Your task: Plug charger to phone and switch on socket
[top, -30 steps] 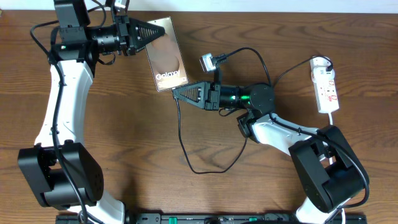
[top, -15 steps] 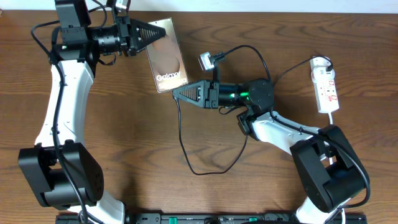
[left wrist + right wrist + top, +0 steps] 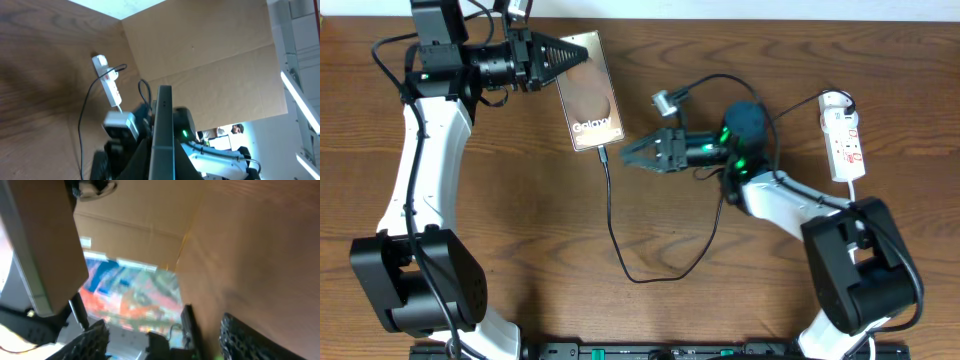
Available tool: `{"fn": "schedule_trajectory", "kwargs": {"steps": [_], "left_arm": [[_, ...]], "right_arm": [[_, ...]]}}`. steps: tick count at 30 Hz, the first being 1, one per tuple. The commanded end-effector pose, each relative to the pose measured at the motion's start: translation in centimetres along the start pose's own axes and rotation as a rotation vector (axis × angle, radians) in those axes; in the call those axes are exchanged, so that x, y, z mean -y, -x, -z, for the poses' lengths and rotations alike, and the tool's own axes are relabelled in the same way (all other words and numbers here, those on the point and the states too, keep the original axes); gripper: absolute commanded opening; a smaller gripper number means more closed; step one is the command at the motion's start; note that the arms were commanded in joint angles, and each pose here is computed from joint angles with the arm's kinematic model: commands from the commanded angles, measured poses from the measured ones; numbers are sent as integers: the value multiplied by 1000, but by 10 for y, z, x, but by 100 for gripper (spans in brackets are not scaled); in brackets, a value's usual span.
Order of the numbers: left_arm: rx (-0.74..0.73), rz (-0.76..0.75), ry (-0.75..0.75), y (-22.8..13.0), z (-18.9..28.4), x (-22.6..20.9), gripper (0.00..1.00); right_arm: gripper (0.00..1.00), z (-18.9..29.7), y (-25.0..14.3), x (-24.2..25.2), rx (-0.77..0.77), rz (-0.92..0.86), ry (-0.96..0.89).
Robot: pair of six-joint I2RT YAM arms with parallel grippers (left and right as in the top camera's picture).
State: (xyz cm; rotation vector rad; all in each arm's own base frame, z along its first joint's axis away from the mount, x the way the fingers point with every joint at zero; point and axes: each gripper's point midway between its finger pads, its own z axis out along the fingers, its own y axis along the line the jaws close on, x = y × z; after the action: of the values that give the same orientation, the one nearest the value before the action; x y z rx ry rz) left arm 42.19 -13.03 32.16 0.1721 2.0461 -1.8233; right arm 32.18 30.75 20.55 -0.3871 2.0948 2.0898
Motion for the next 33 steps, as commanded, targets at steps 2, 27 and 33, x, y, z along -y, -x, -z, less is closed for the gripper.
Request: {"fn": "schedule_trajectory", "kwargs": {"steps": [2,27,33], "left_arm": [[16,14,39,-7,0,-12,7],[-127,180,494,-79,-22,-141,7],[-167,246,507,-90,-25,-180,7]], "right_arm": [[72,28,12,24,41,108,-73],[99,94,33,95,44,48,-924],[99,102,46,72,55,109,-1122]]}}
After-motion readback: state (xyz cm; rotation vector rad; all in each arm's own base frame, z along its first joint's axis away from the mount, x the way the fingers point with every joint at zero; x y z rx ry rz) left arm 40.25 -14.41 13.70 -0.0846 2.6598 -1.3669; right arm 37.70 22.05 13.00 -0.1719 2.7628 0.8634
